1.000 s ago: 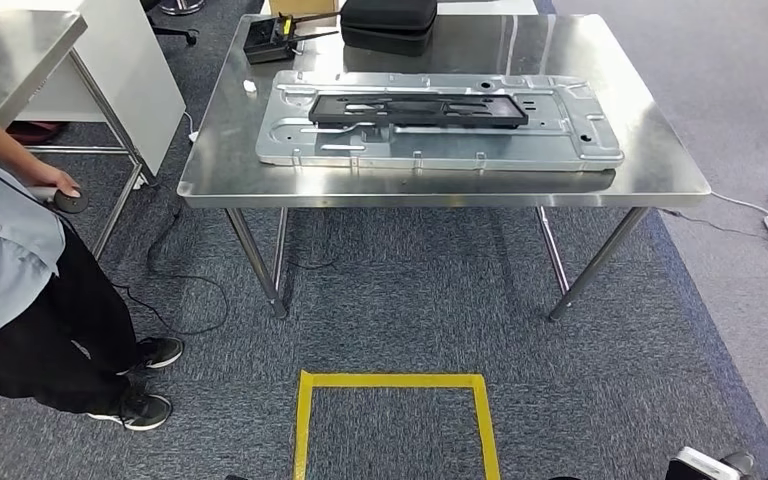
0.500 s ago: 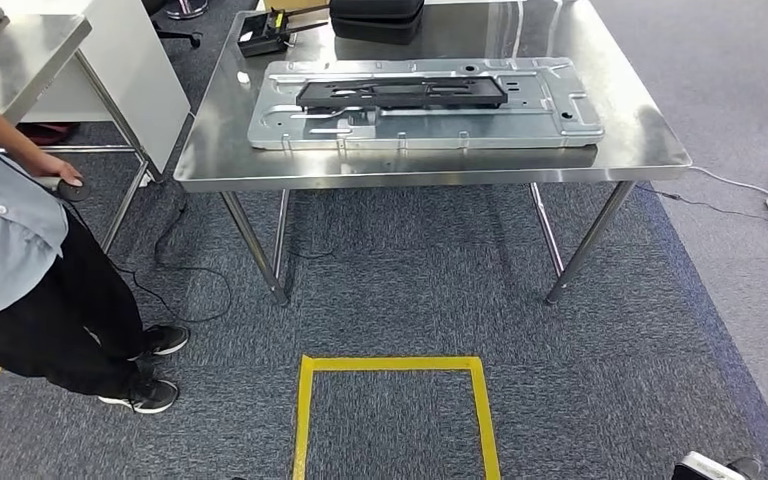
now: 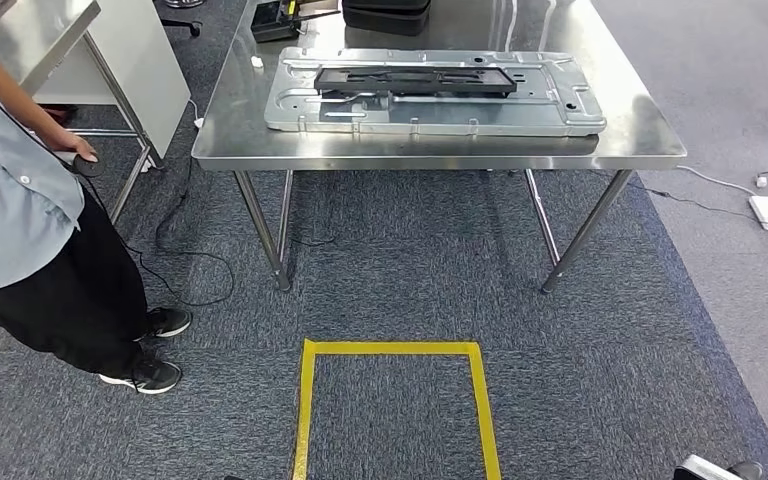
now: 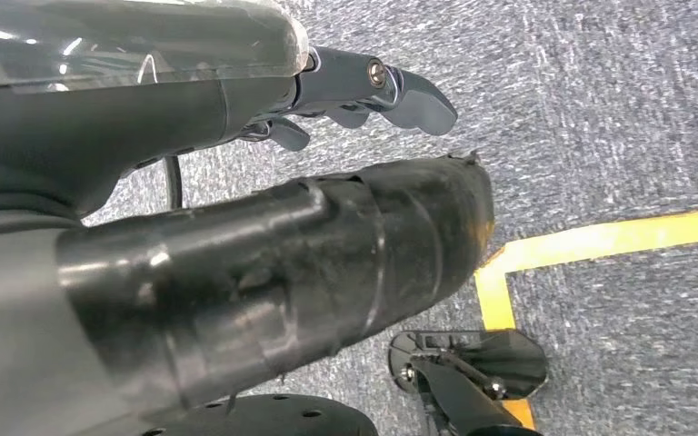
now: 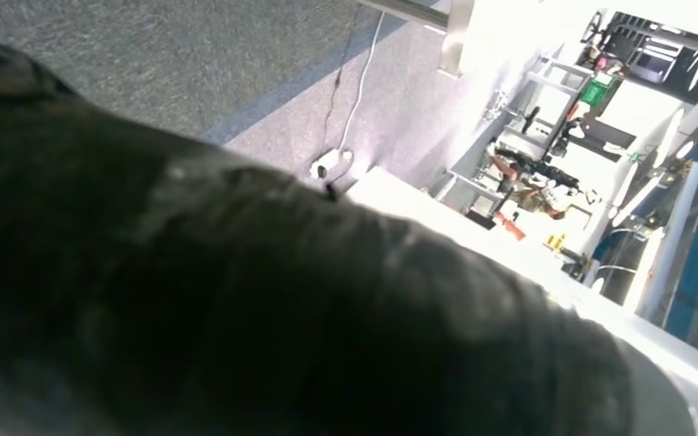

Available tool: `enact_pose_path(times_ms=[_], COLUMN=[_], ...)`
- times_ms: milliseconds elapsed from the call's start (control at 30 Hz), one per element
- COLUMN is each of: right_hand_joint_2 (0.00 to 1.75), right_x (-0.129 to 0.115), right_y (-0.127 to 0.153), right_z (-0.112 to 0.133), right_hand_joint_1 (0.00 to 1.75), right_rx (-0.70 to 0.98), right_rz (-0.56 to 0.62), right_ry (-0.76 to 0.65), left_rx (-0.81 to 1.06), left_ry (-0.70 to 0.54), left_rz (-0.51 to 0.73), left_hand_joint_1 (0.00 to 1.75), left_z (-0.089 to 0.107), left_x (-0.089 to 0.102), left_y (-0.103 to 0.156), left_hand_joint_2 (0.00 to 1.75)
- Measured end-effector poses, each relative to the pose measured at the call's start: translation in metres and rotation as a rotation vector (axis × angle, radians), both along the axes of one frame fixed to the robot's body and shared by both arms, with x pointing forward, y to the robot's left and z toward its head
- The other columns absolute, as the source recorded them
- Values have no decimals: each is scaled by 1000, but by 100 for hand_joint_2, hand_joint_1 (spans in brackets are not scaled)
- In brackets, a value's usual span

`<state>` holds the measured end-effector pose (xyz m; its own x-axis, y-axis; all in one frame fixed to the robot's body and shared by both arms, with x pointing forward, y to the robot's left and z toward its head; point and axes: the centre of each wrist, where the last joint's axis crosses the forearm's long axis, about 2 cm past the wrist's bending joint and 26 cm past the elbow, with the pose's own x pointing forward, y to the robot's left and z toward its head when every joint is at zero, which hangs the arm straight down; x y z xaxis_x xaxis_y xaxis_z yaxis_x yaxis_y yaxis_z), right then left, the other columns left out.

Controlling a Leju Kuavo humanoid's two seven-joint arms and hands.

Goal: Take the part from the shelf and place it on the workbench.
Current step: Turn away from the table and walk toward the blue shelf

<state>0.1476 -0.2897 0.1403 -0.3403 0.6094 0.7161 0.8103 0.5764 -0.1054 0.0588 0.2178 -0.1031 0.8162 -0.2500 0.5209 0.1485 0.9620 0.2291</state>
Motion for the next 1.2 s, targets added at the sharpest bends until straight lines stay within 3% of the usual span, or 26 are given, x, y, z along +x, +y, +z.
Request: enact_pose_path(times_ms=[1200], right_hand_joint_2=[0], right_x=[-6], right_y=[-5], right_z=[5], right_hand_joint_1=[0], right_rx=[-10], right_rz=[32], right_ry=[-16], left_rx=[0], left_ry=[0], left_rz=[10], left_hand_joint_1=[0], left_z=[0], left_x=[0], left_y=[1], left_hand_joint_2=[0])
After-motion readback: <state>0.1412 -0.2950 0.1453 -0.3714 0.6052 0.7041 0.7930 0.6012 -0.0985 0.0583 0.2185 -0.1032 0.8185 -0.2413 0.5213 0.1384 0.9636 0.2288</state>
